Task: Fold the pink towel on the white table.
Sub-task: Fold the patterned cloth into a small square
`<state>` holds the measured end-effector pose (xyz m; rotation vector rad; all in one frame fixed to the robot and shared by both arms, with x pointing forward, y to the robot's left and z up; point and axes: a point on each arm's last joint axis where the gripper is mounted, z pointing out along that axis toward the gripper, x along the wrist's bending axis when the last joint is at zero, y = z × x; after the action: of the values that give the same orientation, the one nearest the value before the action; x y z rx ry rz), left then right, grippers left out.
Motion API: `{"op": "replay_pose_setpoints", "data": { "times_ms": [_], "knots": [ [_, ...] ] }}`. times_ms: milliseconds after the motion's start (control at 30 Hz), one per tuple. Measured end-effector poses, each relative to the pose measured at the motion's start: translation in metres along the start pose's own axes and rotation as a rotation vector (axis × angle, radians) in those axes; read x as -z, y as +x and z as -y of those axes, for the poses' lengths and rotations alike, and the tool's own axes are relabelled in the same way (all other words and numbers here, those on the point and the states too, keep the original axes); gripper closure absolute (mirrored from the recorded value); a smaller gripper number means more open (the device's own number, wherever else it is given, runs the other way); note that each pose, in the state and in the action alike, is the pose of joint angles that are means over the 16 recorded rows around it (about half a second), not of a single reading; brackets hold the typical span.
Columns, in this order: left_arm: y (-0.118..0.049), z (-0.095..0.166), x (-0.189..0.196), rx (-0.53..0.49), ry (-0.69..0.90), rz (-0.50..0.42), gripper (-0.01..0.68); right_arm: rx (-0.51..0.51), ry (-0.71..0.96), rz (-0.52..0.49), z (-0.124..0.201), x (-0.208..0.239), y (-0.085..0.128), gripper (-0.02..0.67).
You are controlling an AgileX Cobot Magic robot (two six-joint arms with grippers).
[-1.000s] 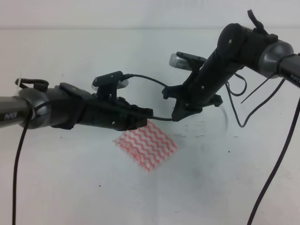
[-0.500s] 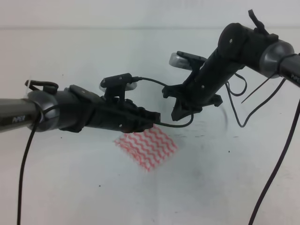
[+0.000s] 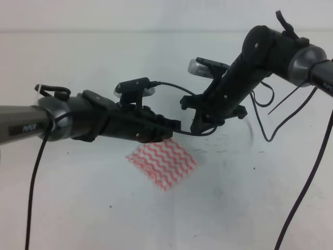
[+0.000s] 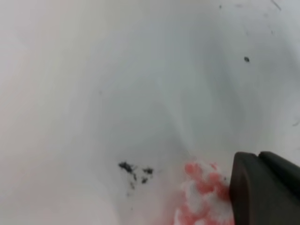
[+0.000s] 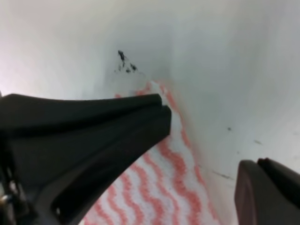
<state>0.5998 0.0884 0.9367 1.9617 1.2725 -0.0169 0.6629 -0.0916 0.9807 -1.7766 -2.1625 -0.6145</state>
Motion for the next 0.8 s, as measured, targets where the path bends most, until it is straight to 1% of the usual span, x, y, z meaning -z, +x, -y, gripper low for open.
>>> {"op": "replay_pose_setpoints", "data": {
  "times_ms": [300,567,800],
  "knots": [
    [-0.004,-0.004,0.002,-0.028,0.02,0.025,0.68,-0.011,0.002,0.004,-0.001,0.003,-0.006,0.667],
    [-0.005,-0.002,0.009,-0.041,0.071,0.003,0.679,-0.026,0.006,-0.004,-0.002,0.005,-0.01,0.667],
    [0.0,0.003,0.007,-0.035,0.122,-0.039,0.678,-0.029,0.016,-0.022,-0.001,0.005,-0.009,0.667]
  ]
}}
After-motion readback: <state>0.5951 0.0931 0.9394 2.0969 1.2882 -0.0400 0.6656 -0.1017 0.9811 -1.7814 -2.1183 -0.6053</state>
